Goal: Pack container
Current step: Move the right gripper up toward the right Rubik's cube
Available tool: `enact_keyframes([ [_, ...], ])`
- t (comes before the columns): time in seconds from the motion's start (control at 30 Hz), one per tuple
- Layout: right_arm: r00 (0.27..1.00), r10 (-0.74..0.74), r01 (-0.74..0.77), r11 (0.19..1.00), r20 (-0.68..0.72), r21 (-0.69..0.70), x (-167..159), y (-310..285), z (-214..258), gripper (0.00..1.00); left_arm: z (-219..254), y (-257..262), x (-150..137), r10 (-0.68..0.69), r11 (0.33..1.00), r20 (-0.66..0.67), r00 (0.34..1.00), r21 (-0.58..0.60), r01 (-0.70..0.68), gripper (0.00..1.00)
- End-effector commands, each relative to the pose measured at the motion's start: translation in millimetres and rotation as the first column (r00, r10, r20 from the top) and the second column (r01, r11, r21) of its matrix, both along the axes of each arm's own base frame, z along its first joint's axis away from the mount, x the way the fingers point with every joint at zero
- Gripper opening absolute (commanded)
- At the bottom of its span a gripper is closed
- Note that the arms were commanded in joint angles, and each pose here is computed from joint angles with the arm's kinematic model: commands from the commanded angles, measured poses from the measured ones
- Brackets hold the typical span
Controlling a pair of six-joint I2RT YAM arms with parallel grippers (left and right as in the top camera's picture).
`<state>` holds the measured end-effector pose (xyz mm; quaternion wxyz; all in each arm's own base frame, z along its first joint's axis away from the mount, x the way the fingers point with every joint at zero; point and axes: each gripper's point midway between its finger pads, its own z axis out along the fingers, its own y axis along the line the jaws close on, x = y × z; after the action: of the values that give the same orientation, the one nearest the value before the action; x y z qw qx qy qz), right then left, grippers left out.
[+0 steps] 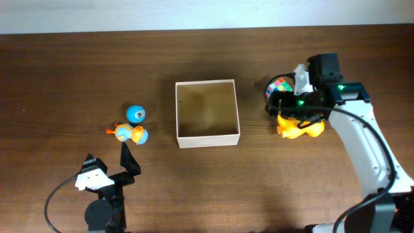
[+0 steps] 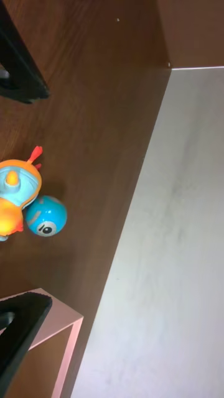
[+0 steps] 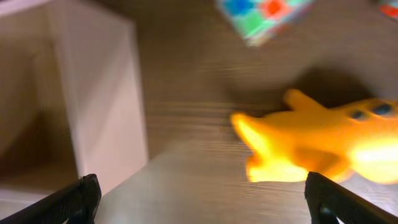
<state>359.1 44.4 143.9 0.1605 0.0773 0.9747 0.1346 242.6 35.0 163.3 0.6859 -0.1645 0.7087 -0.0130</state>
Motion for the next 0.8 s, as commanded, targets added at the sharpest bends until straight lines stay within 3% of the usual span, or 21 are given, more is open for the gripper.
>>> enact_keyframes([
  [0.0, 0.955, -0.295, 0.296, 0.953, 0.028, -0.067, 10.5, -55.8, 7.6, 0.99, -1.1, 2.4, -0.5, 0.011, 1.000, 0.000, 1.000, 0.016, -0.011, 0.99],
  [0.17, 0.855, -0.505, 0.517, 0.845, 0.117, -0.134, 18.7, -118.2, 14.6, 0.99, -1.1, 2.4, -0.5, 0.011, 1.000, 0.000, 1.000, 0.015, -0.011, 0.99],
  [0.4, 0.781, -0.562, 0.614, 0.772, 0.273, -0.167, 45.1, -159.2, 25.3, 0.99, -1.1, 2.4, -0.5, 0.011, 1.000, 0.000, 1.000, 0.015, -0.011, 0.99],
  [0.57, 0.785, -0.551, 0.608, 0.772, 0.282, -0.185, 58.4, -164.8, 12.0, 0.99, -1.1, 2.4, -0.5, 0.011, 1.000, 0.000, 1.000, 0.015, -0.011, 0.99],
  [0.77, 0.842, -0.514, 0.535, 0.836, 0.166, -0.124, 71.8, -152.2, -11.4, 0.99, -1.1, 2.4, -0.5, 0.011, 1.000, 0.000, 1.000, 0.015, -0.011, 0.99],
])
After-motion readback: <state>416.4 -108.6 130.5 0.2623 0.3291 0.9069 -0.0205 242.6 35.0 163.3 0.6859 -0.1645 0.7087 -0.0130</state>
